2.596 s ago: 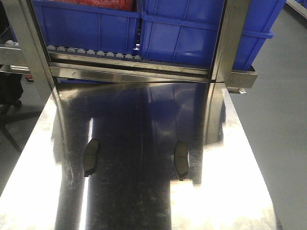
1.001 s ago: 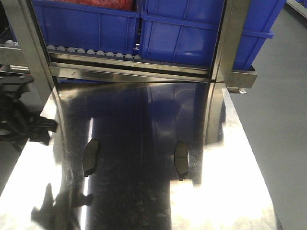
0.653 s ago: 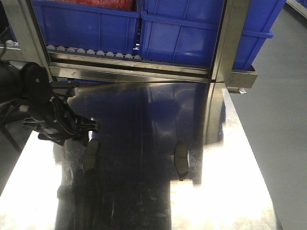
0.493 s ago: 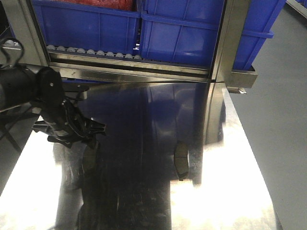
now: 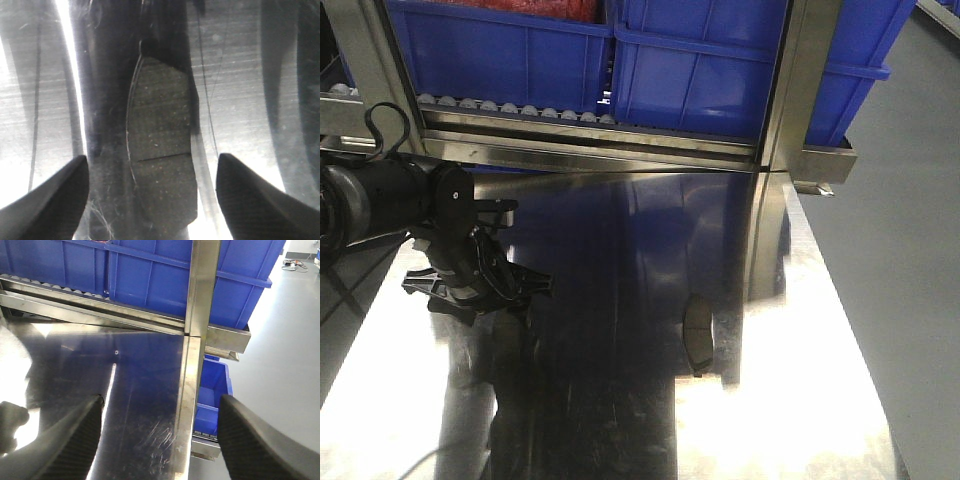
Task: Move and align brake pads A on conveyor
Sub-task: 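Lower the left gripper onto the brake pad nearest it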
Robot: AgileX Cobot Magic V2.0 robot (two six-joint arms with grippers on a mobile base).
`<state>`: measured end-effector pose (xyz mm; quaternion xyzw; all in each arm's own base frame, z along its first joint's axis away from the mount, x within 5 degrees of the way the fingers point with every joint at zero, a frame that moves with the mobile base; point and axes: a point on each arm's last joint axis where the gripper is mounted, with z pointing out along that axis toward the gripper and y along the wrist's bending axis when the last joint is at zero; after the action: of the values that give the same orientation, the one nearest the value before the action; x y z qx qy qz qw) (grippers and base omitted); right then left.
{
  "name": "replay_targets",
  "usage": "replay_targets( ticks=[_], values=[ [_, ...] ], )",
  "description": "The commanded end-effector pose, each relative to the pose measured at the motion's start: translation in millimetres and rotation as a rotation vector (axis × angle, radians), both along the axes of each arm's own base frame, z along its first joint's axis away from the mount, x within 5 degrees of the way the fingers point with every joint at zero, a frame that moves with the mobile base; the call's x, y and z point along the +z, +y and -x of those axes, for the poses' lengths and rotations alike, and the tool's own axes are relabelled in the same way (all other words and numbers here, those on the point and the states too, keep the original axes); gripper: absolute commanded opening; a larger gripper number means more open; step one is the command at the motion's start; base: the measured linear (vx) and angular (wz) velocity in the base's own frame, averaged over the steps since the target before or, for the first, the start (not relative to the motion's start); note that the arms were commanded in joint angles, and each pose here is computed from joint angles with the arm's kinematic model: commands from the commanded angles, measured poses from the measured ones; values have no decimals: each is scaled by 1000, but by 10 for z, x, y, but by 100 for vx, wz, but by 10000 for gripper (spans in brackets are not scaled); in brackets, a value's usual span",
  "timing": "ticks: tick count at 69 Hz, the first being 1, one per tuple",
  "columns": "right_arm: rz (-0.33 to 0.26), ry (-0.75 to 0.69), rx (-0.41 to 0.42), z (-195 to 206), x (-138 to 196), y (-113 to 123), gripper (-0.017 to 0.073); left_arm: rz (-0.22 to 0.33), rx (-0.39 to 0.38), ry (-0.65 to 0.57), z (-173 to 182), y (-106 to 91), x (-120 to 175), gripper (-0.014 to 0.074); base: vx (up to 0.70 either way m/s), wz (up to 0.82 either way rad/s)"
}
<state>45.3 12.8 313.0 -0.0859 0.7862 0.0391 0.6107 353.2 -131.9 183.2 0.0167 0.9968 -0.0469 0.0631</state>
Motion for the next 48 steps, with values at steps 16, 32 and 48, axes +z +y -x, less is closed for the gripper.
replay_targets(
  ticks=[16,32,48],
  values=[
    [-5,-82,-13,-15,136,-9,484,26,5,-60,-48,-48,125,523,0,0],
    [-5,-82,-13,-15,136,-9,484,23,6,-60,-91,-62,19,523,0,0],
    [-5,-82,-13,-15,136,-9,484,24,6,-69,-115,-68,-22,376,0,0]
  ],
)
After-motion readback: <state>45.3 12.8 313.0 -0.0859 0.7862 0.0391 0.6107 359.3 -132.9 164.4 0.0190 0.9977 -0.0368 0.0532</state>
